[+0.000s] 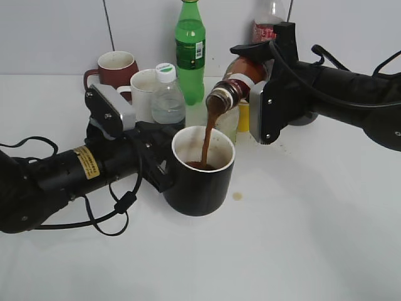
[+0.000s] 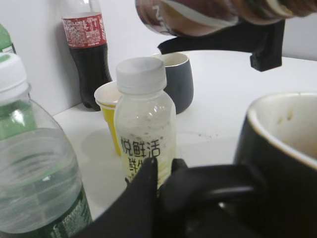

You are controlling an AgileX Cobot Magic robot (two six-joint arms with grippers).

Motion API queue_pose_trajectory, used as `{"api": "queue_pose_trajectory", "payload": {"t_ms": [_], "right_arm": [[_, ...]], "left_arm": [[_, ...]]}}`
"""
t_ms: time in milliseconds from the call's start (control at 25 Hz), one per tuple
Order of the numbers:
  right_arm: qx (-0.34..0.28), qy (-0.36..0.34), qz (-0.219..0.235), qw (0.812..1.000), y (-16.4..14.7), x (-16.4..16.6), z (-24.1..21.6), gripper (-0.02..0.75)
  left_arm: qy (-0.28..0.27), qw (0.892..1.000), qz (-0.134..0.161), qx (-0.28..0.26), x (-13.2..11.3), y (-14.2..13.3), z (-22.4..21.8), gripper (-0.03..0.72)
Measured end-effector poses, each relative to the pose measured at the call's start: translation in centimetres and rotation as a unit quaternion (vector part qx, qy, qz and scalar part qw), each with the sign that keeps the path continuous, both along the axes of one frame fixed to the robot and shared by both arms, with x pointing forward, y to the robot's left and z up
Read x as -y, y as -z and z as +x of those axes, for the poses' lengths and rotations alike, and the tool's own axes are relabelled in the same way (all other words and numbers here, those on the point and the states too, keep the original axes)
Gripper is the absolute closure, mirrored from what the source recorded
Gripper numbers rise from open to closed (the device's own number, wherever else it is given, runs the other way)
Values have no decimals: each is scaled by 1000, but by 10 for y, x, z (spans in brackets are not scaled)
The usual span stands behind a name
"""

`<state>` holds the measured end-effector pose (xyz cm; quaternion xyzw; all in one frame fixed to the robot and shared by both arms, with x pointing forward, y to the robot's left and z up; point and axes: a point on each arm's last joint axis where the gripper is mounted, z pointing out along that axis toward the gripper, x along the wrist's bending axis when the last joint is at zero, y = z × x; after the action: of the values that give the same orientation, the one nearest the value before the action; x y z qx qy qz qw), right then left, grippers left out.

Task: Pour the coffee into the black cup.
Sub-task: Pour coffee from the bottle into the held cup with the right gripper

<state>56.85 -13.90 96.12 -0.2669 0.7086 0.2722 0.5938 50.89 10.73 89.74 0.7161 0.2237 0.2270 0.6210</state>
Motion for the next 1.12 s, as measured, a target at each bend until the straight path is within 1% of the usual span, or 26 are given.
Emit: {"api": "queue_pose_trajectory", "payload": {"t_ms": [720,800,920,1000,1120], "right_arm": [[-1,1,4,1000,0,0,0,236],[-14,4,17,1000,0,0,0,236],[-46,11,49,998,0,0,0,236],[-73,16,74,994,0,0,0,236],[-121,28,120,985,0,0,0,236]], "left_arm": [[0,1000,0,0,0,0,0,637],[0,1000,1,-1,0,0,0,637],[0,1000,1,-1,0,0,0,637],[0,1000,1,-1,0,0,0,637],[-4,1000,0,-1,0,0,1,637]]}}
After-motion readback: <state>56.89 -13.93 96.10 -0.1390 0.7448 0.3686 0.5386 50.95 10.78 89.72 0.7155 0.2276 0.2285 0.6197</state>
